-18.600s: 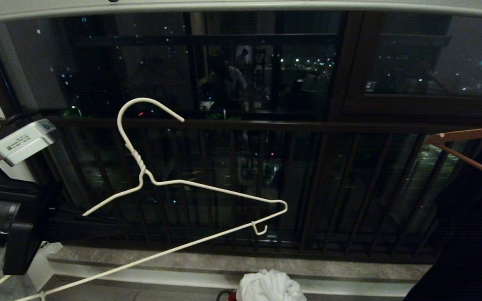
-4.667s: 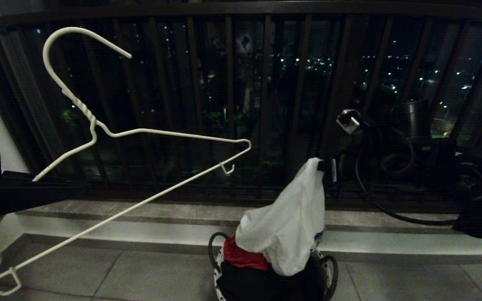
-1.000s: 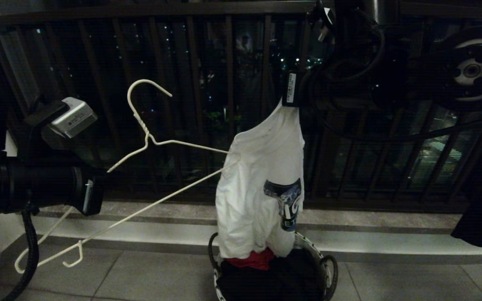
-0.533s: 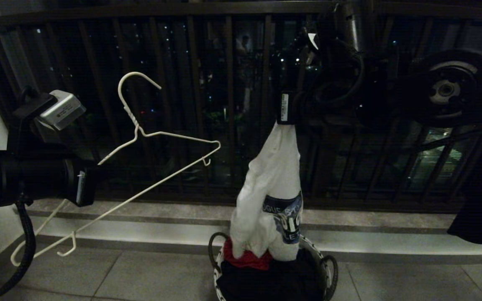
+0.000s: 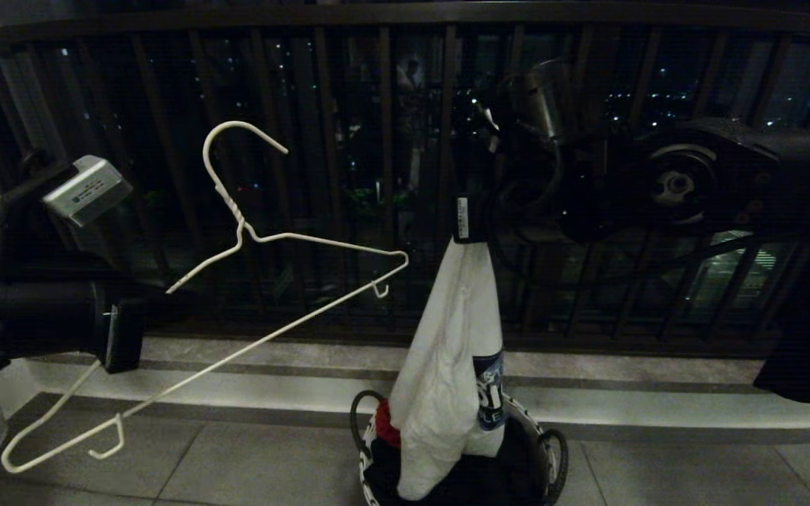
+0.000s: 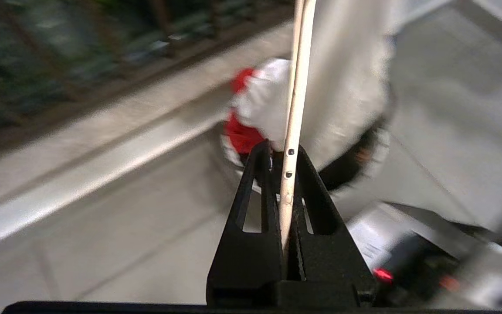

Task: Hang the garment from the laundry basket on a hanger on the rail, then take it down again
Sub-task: Hang the clothes on the clothes rack

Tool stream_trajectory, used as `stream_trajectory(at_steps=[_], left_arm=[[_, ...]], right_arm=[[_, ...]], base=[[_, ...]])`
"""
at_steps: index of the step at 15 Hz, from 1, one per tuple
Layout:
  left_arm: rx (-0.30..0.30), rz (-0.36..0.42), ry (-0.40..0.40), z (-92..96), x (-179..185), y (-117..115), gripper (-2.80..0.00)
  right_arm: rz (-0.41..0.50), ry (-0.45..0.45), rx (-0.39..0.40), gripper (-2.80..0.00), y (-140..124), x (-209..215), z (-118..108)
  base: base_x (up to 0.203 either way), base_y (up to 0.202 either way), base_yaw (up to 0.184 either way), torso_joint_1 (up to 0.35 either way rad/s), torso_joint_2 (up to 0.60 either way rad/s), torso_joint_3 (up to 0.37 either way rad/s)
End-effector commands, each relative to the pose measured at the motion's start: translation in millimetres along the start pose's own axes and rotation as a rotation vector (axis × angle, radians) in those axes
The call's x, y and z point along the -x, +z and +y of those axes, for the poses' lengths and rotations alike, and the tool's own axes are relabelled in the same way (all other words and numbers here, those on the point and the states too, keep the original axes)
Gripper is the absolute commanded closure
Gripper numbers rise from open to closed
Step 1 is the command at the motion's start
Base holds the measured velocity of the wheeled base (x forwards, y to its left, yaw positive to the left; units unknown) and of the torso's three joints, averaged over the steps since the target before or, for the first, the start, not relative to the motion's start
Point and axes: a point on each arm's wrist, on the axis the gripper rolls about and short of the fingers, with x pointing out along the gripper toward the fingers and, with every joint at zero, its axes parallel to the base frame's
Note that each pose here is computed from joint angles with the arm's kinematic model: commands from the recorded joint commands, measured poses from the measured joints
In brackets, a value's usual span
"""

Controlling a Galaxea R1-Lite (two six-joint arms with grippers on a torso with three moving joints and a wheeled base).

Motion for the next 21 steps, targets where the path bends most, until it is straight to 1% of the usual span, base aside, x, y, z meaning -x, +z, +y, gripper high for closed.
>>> stream_trajectory(at_steps=[1,2,4,7,11,13,17,21], left_arm=[[0.003,-0.003,-0.075,-7.8,10.6,2.7,0.0],[0.006,-0.002,-0.11,-10.3,13.3,2.1,0.0],[0.005,0.001,-0.121,-11.4,13.5,1.9,0.0],[-0.012,0.013,-0.164,-18.9,9.0,0.5,0.0],[-0.019,0.028,-0.196,-23.0,3.0,-2.1,0.0],[-0.019,0.047,-0.214,-24.1,-4.6,-3.1,0.0],[-0.001,0.079,-0.219,-18.7,-18.0,-5.8,0.0],[-0.014,0.061,-0.168,-14.3,-26.7,-7.7,0.0]], right_arm=[[0.036,-0.014,0.013,0.0,-7.5,-12.9,2.8],[0.046,-0.021,0.016,0.0,-7.9,-16.5,2.3],[0.054,-0.052,0.016,0.0,-6.7,-24.0,-2.4],[0.077,-0.077,0.018,0.0,-9.7,-30.4,-8.5],[0.078,-0.081,0.012,0.0,-9.3,-31.3,-10.8],[0.078,-0.079,-0.014,0.0,-9.5,-30.4,-9.8],[0.094,-0.06,-0.025,0.0,-12.7,-25.4,-1.3],[0.098,-0.039,-0.019,0.0,-15.4,-20.9,7.7]], base=[[0.0,0.0,0.0,0.0,0.0,0.0],[0.0,0.0,0.0,0.0,0.0,0.0],[0.0,0.0,0.0,0.0,0.0,0.0],[0.0,0.0,0.0,0.0,0.0,0.0],[0.0,0.0,0.0,0.0,0.0,0.0],[0.0,0.0,0.0,0.0,0.0,0.0],[0.0,0.0,0.0,0.0,0.0,0.0],[0.0,0.0,0.0,0.0,0.0,0.0]])
